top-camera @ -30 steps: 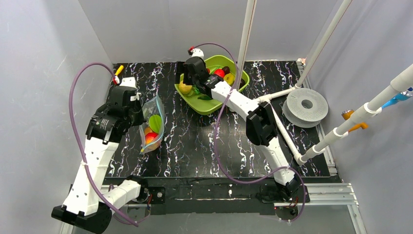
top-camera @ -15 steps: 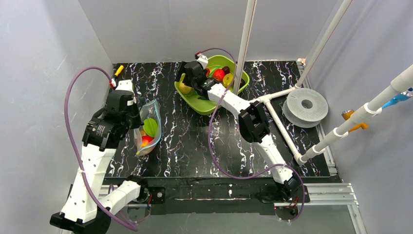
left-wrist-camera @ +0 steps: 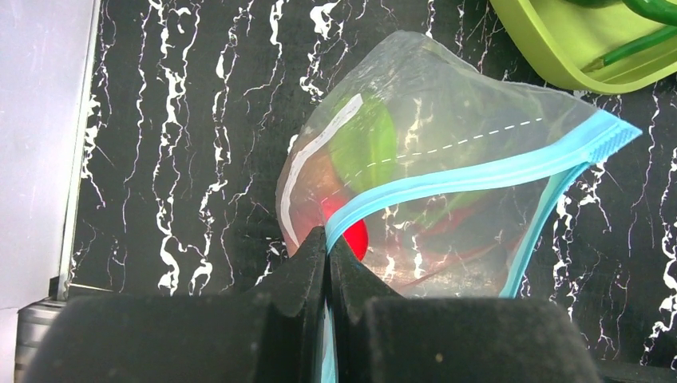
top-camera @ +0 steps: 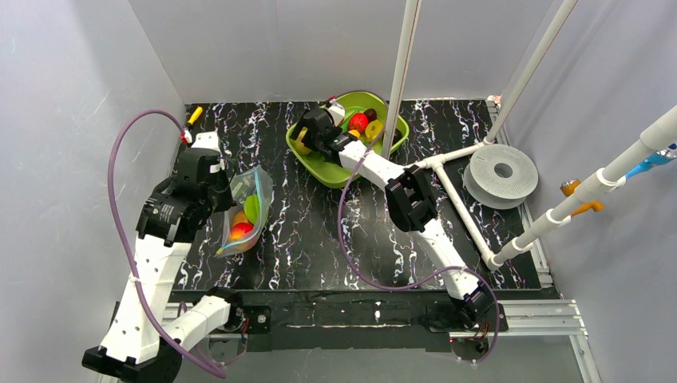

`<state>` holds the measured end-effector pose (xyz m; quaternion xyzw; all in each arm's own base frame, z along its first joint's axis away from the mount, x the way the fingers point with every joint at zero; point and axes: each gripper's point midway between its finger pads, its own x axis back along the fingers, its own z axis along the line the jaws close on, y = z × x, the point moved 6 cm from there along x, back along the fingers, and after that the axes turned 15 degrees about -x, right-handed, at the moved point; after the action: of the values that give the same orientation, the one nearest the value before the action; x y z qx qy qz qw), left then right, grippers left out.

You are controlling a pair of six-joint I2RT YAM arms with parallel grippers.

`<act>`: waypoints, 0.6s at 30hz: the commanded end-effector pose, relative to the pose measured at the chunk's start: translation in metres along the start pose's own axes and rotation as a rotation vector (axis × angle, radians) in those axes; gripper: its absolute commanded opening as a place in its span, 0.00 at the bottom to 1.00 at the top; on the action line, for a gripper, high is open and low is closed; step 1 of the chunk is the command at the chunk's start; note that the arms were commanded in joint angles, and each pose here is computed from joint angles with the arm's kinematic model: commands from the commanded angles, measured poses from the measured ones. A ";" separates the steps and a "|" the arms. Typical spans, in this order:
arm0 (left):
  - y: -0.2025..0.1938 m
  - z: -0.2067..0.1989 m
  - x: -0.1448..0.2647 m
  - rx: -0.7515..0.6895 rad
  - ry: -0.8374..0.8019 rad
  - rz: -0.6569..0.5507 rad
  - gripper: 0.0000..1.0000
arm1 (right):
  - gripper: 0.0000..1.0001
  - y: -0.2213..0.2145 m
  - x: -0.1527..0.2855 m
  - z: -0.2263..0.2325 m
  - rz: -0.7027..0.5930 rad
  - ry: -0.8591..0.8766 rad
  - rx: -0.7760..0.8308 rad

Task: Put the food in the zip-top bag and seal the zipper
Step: Pick up the fake fruit from the bin.

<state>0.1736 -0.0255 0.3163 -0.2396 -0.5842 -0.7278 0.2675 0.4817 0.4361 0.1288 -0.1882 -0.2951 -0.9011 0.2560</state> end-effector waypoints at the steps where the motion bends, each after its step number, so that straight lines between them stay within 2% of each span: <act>1: 0.000 -0.003 -0.002 0.002 -0.017 -0.006 0.00 | 1.00 0.016 -0.010 0.006 -0.050 0.014 -0.092; 8: 0.000 -0.004 -0.004 -0.001 -0.018 -0.003 0.00 | 1.00 0.021 -0.020 -0.001 -0.056 0.015 -0.121; 12: 0.000 -0.004 -0.006 -0.004 -0.017 -0.002 0.00 | 0.80 0.020 -0.021 0.001 -0.030 0.037 -0.108; 14: 0.000 -0.003 -0.007 -0.007 -0.006 0.003 0.00 | 0.75 0.019 -0.021 0.002 -0.022 0.046 -0.101; 15: 0.000 -0.002 -0.007 -0.010 0.003 0.005 0.00 | 0.75 0.019 -0.020 0.002 -0.020 0.046 -0.095; 18: 0.000 0.005 -0.003 -0.016 0.055 0.014 0.00 | 0.86 0.018 -0.022 -0.002 -0.019 0.034 -0.087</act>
<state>0.1768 -0.0277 0.3103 -0.2496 -0.5806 -0.7262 0.2706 0.4949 0.4318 0.1081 -0.2070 -0.2694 -0.9045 0.2580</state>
